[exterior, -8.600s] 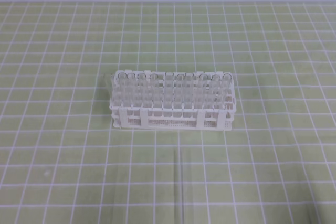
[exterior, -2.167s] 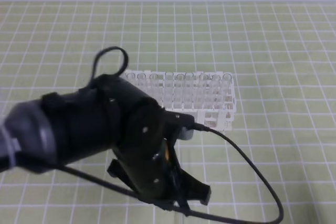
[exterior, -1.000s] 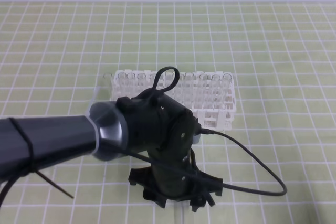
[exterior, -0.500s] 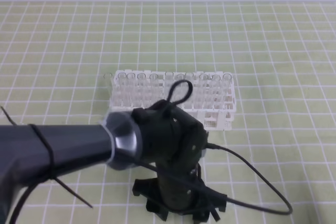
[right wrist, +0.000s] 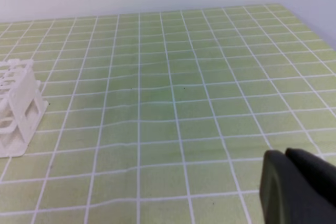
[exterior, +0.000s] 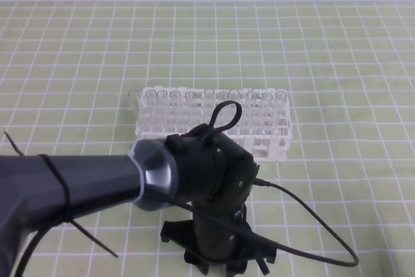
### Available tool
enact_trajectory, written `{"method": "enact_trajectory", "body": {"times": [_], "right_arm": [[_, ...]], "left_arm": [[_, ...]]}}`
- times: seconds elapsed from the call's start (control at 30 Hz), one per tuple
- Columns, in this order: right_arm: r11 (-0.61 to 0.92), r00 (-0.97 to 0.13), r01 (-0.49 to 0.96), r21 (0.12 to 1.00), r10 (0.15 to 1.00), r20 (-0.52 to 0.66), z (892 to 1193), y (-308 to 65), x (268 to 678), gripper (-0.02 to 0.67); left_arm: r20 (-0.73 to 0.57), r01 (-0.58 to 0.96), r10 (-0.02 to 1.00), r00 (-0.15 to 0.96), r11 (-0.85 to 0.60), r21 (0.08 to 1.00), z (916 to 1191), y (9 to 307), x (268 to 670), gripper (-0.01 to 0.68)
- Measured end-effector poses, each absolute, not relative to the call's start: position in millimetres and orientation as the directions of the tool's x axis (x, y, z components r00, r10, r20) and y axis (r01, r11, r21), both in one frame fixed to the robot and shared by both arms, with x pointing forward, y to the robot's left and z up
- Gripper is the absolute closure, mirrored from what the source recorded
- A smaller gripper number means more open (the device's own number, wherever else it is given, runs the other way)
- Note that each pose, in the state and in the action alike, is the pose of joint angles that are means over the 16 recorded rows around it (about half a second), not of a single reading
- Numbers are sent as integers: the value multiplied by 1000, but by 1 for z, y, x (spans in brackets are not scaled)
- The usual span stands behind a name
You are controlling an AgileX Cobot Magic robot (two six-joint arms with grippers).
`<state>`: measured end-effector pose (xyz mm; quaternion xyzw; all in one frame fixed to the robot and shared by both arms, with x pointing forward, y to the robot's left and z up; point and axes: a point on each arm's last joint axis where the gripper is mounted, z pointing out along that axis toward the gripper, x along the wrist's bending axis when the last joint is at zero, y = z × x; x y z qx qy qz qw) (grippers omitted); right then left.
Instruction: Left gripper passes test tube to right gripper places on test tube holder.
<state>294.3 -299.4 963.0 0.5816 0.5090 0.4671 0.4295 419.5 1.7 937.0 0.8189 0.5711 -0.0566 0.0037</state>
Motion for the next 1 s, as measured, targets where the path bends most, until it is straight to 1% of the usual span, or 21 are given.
{"method": "enact_trajectory", "body": {"times": [0.13,0.27,0.47,0.83,1.0], "right_arm": [[-113,45,191,975,993,106,963,-299,294,666],[-113,45,191,975,993,106,963,-299,294,666],[-113,45,191,975,993,106,963,-299,294,666],[-113,45,191,975,993,106,963,-299,294,666],[-113,45,191,975,993,106,963,-299,294,666]], "left_arm": [[-96,936,935,341,-348,-60,938,2,419,472],[-96,935,935,342,-349,-59,940,3,419,494],[-105,935,932,348,-353,-38,946,3,419,500],[-113,926,919,378,-376,45,968,8,420,500],[-105,920,914,392,-387,68,973,9,421,500]]}}
